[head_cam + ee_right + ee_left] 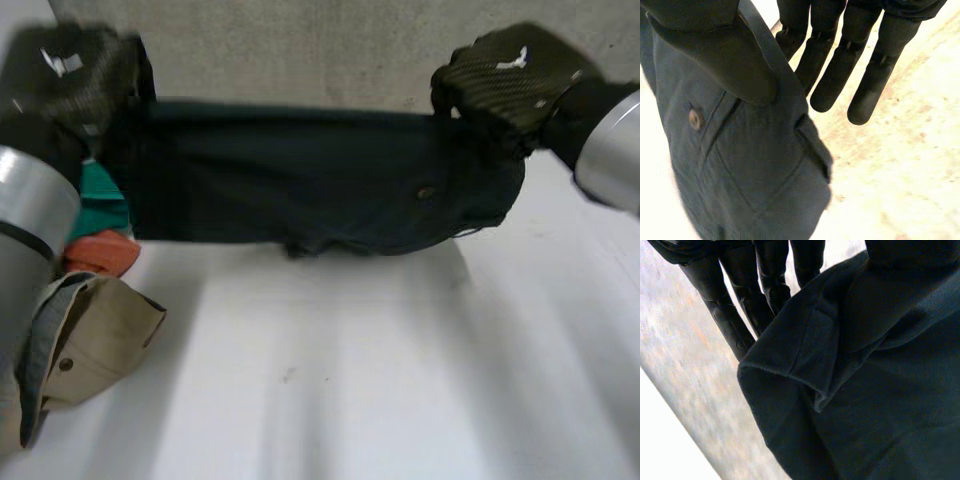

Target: Fold the laundry.

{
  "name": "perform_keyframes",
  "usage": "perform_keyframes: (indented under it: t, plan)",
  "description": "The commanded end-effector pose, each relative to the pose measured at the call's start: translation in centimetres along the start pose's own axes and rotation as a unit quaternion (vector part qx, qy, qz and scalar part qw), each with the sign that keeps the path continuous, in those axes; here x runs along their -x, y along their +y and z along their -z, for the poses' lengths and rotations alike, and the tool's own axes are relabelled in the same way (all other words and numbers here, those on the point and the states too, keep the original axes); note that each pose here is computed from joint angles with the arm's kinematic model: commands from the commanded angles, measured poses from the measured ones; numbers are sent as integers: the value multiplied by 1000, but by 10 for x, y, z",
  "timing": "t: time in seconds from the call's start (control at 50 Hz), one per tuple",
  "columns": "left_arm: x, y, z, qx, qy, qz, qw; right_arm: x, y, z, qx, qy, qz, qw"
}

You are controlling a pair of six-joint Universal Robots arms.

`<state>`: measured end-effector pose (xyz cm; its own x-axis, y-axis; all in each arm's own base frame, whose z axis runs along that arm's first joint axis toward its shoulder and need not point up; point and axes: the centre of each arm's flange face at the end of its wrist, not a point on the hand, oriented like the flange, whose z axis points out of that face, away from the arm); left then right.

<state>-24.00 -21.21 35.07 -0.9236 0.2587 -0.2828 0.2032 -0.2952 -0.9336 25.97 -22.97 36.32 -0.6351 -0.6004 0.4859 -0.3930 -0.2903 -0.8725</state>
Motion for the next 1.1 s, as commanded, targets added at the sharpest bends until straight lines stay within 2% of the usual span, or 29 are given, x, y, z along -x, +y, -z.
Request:
perform_keyframes:
  t: [0.02,0.18,0.24,0.3,0.32,0.36,0.38,0.42,0.44,0.52,0.58,0.64,0.72,0.74,0.8,0.84,0.9,0.98,1.1]
  plan:
    - [0,-11,-15,42,38,-9,998,-8,-11,1,18,-3,50,999]
    - [-15,49,-67,106,65,-40,991,10,30,-42,45,-3,57,997]
    - [-22,59,-83,94,77,-46,992,14,47,-61,46,14,56,997]
    - [-25,59,-109,37,79,-51,995,13,59,-89,19,70,56,996]
    - [-21,50,-124,-9,63,-52,997,7,55,-105,-21,118,56,991]
    - [-14,35,-137,-66,35,-51,996,-3,49,-116,-59,167,51,983]
    - [-5,13,-148,-137,1,-39,990,-17,38,-123,-111,219,44,968]
    - [1,-6,-153,-189,-21,-26,981,-31,25,-127,-169,263,36,949]
    - [9,-29,-153,-248,-44,-7,968,-43,11,-127,-231,291,26,928]
    - [21,-68,-144,-344,-58,45,936,-52,-11,-117,-328,304,-2,894]
    - [20,-72,-140,-351,-39,64,933,-52,-15,-111,-344,295,-3,891]
    - [12,-56,-136,-313,-1,72,947,-45,-11,-107,-324,277,5,905]
    - [8,-9,-134,-217,19,70,973,-29,12,-102,-238,235,11,942]
    - [5,10,-128,-174,29,69,982,-19,27,-98,-190,208,12,959]
    - [-4,43,-115,-102,47,67,991,3,49,-89,-115,149,13,982]
    - [-15,74,-95,-35,68,64,995,27,76,-75,-36,82,16,996]
    - [-35,111,-63,37,111,49,992,56,108,-54,45,3,26,999]
    - [-56,142,-26,94,162,14,982,84,140,-32,115,-55,38,991]
    - [-66,157,13,140,199,-29,969,98,158,-13,193,-92,41,976]
